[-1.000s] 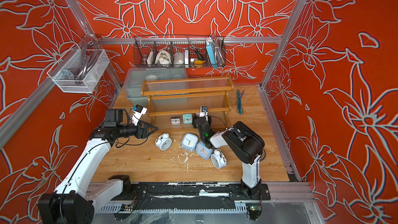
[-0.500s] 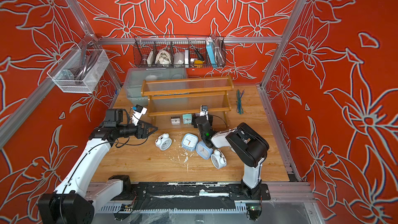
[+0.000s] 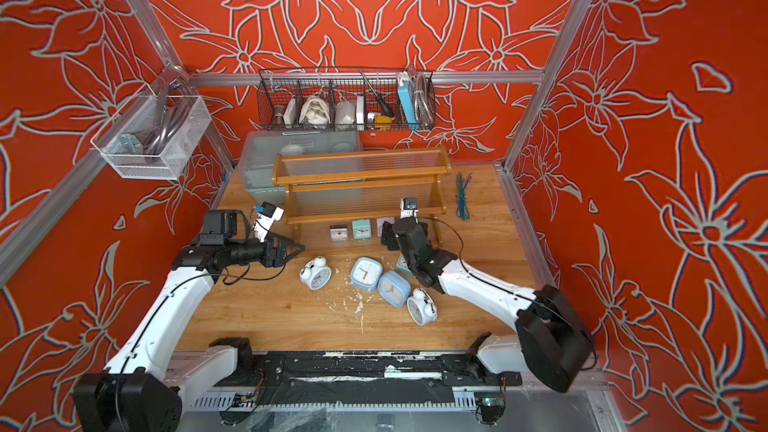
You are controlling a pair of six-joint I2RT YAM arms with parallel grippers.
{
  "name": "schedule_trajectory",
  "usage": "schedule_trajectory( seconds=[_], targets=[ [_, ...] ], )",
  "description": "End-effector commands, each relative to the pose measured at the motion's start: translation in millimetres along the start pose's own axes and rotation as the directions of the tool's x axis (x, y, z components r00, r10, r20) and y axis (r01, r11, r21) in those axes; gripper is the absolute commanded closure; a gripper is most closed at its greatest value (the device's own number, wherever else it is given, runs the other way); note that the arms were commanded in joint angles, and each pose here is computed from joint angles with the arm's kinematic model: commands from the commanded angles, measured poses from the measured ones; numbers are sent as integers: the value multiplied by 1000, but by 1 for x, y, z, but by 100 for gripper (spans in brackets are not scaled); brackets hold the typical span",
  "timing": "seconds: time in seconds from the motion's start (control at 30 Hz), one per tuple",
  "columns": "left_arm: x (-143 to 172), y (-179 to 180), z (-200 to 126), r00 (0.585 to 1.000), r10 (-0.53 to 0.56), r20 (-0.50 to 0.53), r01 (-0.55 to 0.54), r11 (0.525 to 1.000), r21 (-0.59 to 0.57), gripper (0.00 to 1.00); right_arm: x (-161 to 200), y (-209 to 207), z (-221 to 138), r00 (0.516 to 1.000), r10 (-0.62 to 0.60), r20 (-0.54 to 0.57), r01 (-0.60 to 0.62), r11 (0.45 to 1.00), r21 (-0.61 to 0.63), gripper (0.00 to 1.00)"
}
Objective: Place the alarm clocks on the shelf by style
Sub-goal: Place the alarm on the shelf, then pick up the alarm from the center of the board.
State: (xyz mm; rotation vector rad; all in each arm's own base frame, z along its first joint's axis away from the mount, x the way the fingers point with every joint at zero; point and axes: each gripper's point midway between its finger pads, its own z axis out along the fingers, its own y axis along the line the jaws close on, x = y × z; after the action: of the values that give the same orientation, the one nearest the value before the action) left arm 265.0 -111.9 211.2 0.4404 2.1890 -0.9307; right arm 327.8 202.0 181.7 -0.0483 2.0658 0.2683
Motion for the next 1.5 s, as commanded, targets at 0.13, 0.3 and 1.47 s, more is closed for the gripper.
schedule_trajectory(
  seconds=[0.13,0.3,1.47],
  targets=[
    [2,1,2,1000,-8,-3,8,1000,22,34,44,-44,-60,969,9,-245,9,997,73,15],
    [2,0,2,1000,-7,-2,7,1000,22,34,53,-46,-74,945,82,-315,-58,995,85,14],
    [4,-13,-4,999,29,13,-30,998,56,33,126,-38,5,815,421,-399,-292,892,345,6]
  ],
)
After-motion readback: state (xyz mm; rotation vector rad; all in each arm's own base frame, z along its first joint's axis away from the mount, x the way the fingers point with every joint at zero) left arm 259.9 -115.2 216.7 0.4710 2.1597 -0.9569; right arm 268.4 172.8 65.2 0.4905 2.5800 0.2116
